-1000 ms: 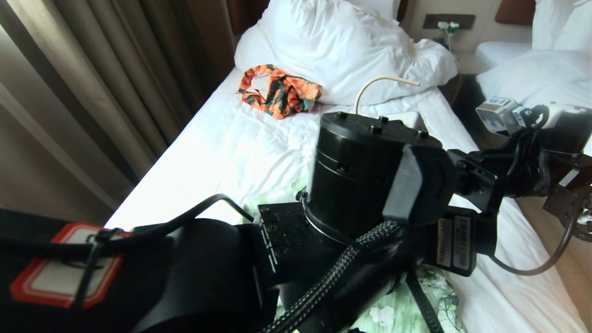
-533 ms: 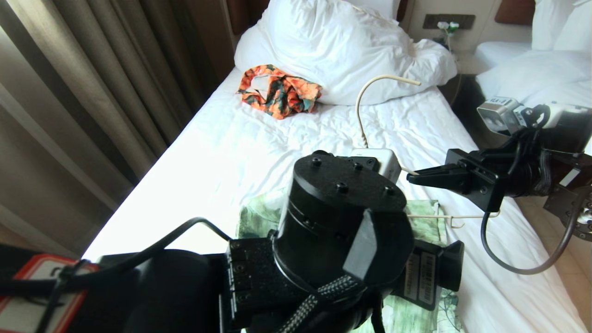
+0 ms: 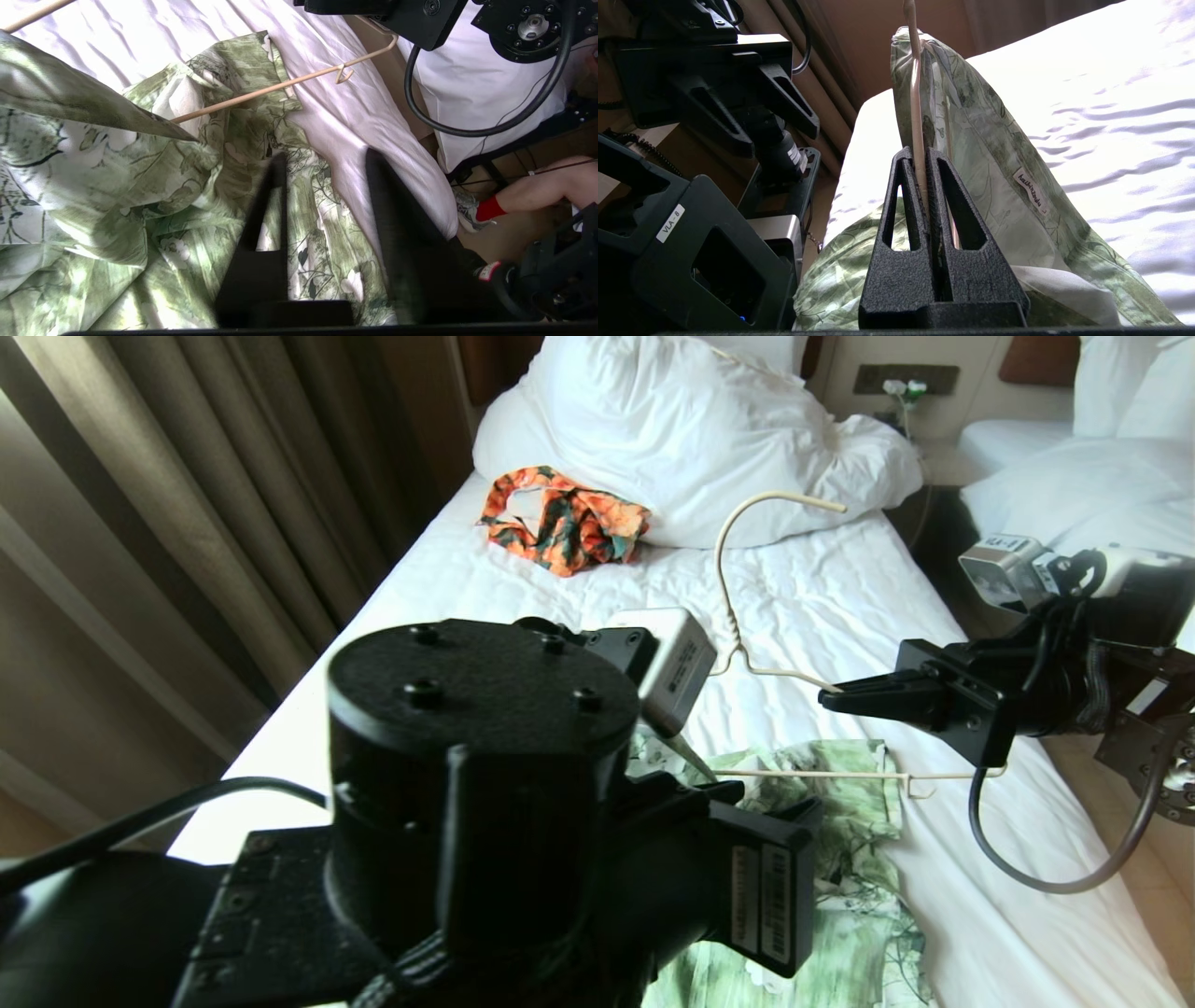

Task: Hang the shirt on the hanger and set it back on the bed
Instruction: Hook the other side of the shirt onto the hanger

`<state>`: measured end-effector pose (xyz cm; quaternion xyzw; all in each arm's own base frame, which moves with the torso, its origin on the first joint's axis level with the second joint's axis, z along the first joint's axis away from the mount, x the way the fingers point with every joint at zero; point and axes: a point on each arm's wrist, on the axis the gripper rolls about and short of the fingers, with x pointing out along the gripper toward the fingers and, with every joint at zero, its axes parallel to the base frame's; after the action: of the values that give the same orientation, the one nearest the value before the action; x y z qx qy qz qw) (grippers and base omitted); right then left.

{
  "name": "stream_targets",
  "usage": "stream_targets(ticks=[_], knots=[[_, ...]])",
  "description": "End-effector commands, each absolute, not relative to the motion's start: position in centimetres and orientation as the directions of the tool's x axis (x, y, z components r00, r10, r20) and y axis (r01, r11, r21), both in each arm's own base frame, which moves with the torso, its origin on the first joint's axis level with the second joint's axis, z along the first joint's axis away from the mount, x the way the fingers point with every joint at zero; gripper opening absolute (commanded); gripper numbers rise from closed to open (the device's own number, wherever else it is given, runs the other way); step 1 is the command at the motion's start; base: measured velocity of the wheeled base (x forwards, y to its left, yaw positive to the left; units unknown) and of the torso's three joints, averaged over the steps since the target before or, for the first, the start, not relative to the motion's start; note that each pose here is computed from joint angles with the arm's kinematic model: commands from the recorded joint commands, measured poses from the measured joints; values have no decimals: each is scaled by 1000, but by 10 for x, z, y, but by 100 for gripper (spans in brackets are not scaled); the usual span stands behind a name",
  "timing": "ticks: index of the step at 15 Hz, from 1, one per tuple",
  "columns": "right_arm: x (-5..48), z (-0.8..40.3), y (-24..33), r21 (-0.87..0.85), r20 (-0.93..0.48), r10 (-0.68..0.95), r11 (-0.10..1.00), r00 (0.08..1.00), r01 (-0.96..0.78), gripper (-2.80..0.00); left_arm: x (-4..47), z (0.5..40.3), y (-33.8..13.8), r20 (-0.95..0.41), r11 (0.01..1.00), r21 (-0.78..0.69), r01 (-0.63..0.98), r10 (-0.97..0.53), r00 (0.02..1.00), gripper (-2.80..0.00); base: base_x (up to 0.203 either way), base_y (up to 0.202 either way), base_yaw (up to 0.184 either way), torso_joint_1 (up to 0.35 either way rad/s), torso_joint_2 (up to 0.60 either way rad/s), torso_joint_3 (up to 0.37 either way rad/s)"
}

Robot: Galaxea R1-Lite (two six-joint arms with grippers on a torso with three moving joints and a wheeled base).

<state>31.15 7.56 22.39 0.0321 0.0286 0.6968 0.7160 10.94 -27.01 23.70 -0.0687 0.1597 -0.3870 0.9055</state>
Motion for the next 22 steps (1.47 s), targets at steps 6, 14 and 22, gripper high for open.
stream_targets(ticks=[6, 14, 22], knots=[[309, 208, 102, 139, -6, 998, -61, -62, -988, -280, 113, 235, -187, -221, 776, -247, 580, -628, 746, -280, 0, 0, 0, 0, 0, 0], [298, 202, 119, 203, -11, 993, -115, -120, -972, -280, 81, 238, -86, -217, 746, -212, 632, -666, 714, -280, 0, 0, 0, 0, 0, 0], [297, 201, 123, 180, -6, 991, -131, -135, -975, -280, 96, 215, -98, -374, 727, -142, 672, -668, 643, -280, 0, 0, 0, 0, 0, 0]])
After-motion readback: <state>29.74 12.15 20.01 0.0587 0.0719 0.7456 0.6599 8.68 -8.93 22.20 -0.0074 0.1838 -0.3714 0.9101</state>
